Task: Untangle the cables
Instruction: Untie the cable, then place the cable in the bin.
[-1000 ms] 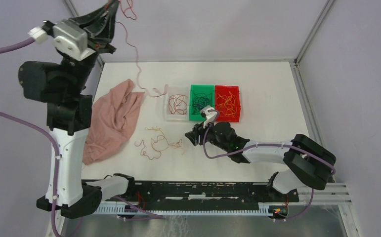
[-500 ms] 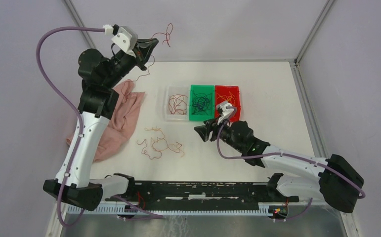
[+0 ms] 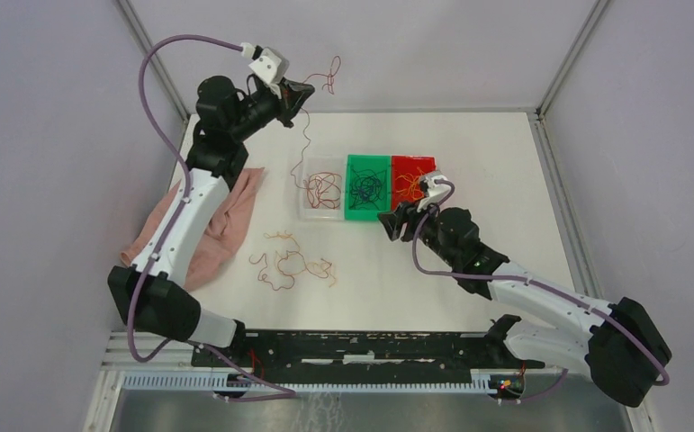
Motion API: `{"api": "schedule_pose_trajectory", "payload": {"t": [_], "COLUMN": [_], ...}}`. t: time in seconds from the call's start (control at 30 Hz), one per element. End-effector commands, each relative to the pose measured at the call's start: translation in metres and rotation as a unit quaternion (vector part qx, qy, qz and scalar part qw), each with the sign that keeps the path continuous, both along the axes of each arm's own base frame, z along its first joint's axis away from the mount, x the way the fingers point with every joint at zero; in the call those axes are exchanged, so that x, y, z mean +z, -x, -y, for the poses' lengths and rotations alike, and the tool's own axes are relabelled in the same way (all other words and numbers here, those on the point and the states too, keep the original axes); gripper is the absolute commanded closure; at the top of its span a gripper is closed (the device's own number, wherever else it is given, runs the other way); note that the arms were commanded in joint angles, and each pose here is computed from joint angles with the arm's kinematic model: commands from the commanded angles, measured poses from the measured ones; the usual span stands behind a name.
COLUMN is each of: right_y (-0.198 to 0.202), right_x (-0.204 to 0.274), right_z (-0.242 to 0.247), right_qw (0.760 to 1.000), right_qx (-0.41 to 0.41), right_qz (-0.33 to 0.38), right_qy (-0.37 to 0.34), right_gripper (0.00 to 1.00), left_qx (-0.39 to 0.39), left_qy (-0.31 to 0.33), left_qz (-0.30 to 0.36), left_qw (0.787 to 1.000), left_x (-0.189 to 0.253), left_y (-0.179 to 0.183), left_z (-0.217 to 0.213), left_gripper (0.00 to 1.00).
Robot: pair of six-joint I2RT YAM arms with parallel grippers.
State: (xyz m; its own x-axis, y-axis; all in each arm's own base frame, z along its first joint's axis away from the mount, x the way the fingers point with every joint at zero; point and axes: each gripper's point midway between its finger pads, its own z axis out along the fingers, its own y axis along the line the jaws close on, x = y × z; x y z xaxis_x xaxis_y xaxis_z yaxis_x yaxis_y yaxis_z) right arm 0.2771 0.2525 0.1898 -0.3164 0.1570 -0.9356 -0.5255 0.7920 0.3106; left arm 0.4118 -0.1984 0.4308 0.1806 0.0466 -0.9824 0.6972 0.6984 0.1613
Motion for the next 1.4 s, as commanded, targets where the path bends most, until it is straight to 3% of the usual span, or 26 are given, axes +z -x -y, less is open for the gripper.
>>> {"api": "schedule_pose_trajectory", "payload": {"t": [0.0,0.47,0.73,1.03,1.37], "right_y": [-0.009,-0.029,-0.032,-0.033,-0.032], "right_x": [0.031,0.029,0.032,0.029,0.022], "right_z": [0.008,0.014,0.021,0.022,0.021], "right_qw": [0.999,0.998,0.998,0.998,0.998], "right_qx": [-0.013,-0.020,-0.025,-0.023,-0.020], "right_qz": [0.033,0.029,0.035,0.030,0.020], "right_qy": [-0.031,-0.043,-0.048,-0.049,-0.050], "right_gripper": [0.40,0.42,0.43,0.44,0.45], "left_qx": [-0.021,-0.007,0.034,0.085,0.089], "left_qy": [0.022,0.007,-0.024,-0.081,-0.232], "left_qz": [-0.001,-0.059,-0.109,-0.226,-0.239], "left_qw": [1.000,0.998,0.993,0.967,0.939], "left_x": [0.001,-0.063,-0.122,-0.219,-0.270], "left_y": [-0.019,-0.069,-0.093,-0.062,-0.039], "left_z": [0.015,0.030,0.024,-0.002,-0.023], "left_gripper": [0.97,0.97,0.97,0.97,0.97]}}
